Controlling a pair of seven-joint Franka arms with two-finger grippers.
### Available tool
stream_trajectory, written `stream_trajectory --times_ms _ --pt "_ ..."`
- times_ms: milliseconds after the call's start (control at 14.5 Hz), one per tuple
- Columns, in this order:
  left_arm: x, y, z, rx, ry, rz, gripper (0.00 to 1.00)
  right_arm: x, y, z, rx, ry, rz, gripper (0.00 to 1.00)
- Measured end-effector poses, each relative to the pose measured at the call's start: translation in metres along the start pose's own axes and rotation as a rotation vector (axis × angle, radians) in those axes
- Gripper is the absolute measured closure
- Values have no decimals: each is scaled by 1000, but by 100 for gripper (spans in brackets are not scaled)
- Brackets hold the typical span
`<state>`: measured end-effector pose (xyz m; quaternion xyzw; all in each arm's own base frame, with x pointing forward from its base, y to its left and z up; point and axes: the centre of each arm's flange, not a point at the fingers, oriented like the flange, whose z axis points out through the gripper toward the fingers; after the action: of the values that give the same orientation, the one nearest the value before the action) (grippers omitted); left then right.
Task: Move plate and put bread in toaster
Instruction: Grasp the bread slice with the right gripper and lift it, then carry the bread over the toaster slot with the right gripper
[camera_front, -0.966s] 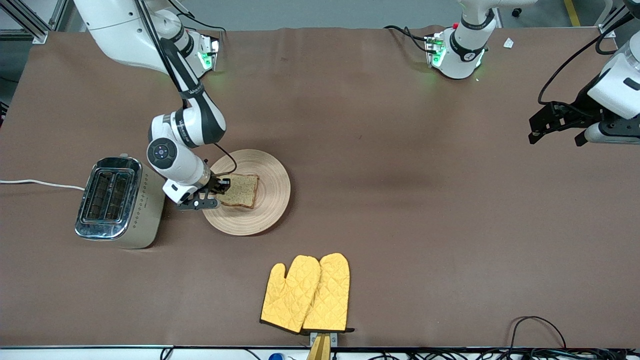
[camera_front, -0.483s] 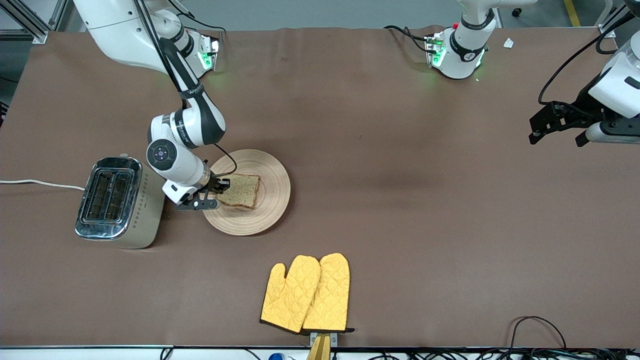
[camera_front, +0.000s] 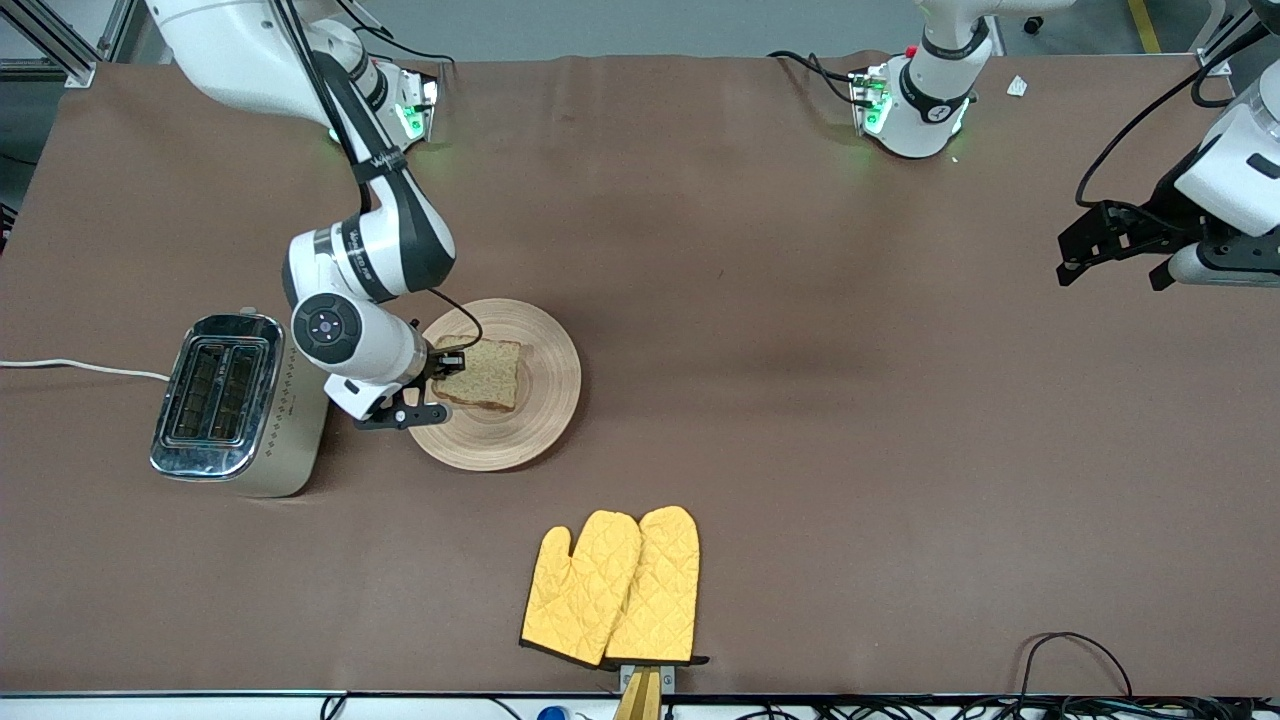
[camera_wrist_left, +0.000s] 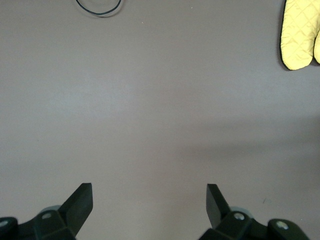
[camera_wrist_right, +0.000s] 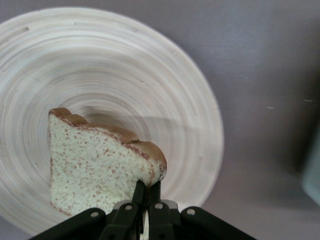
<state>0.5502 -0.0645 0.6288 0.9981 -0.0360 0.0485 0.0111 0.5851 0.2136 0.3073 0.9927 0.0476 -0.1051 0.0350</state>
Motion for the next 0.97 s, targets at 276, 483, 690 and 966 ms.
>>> stream_trajectory --times_ms 276,483,690,966 --pt "0 0 0 0 0 0 0 -8 -15 -90 -172 -1 21 94" --pt "0 0 0 0 0 0 0 -21 -33 -119 -351 22 21 94" --pt "0 0 0 0 -2 0 0 -31 -33 -131 -585 48 44 94" --pt "0 1 -3 0 3 1 0 -40 -20 -151 -856 96 130 94"
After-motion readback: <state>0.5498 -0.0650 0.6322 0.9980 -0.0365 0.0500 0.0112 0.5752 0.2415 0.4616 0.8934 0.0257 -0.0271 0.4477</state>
